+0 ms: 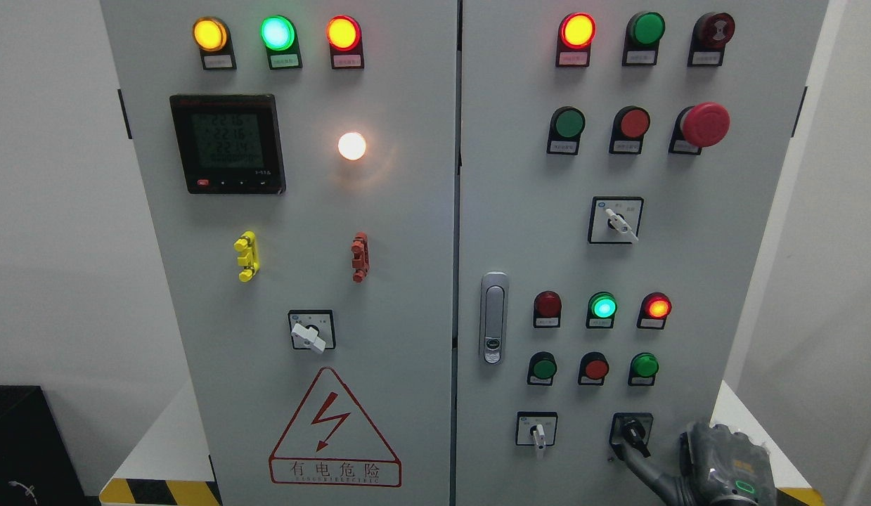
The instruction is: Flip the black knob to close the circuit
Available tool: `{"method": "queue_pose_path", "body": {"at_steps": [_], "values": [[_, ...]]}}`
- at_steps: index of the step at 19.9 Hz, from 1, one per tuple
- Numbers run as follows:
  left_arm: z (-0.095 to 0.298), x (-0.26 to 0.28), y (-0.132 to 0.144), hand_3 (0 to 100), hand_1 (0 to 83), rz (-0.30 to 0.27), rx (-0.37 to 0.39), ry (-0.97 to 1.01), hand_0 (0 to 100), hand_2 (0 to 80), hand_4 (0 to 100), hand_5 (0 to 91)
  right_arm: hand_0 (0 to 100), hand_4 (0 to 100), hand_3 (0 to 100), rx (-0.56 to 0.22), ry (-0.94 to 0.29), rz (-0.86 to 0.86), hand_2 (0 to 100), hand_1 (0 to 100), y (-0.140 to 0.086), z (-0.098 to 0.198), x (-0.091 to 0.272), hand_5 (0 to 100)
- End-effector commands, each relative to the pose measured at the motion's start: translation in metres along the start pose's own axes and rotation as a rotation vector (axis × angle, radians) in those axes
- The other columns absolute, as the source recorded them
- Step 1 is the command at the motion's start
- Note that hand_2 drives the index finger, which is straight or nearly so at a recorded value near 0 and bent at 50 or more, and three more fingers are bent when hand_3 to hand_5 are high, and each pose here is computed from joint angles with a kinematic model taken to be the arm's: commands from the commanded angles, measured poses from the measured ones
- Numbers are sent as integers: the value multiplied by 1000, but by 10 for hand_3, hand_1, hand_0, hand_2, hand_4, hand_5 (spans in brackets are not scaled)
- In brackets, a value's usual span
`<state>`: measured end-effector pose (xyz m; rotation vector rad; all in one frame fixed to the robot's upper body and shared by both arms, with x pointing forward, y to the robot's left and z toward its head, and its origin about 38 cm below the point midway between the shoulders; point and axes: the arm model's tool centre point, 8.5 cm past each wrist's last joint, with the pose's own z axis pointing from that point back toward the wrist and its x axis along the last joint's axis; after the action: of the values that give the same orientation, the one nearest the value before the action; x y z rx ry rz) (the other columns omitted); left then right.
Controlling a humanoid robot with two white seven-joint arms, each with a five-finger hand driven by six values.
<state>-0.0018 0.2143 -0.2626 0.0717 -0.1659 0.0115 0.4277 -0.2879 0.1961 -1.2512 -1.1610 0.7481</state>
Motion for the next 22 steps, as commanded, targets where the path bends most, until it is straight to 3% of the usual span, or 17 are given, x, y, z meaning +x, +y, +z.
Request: {"method": "queue_pose_path", "body": {"at_steps": [1,22], "values": [[2,-7,-1,0,0,-42,-8,20,0,0,0,0,0,814,991,10,-19,5,791,89,3,4,6,787],[2,-7,-1,0,0,-42,-8,20,0,0,0,0,0,800,982,-13,-83,-21,780,91,0,32,17,779]]}}
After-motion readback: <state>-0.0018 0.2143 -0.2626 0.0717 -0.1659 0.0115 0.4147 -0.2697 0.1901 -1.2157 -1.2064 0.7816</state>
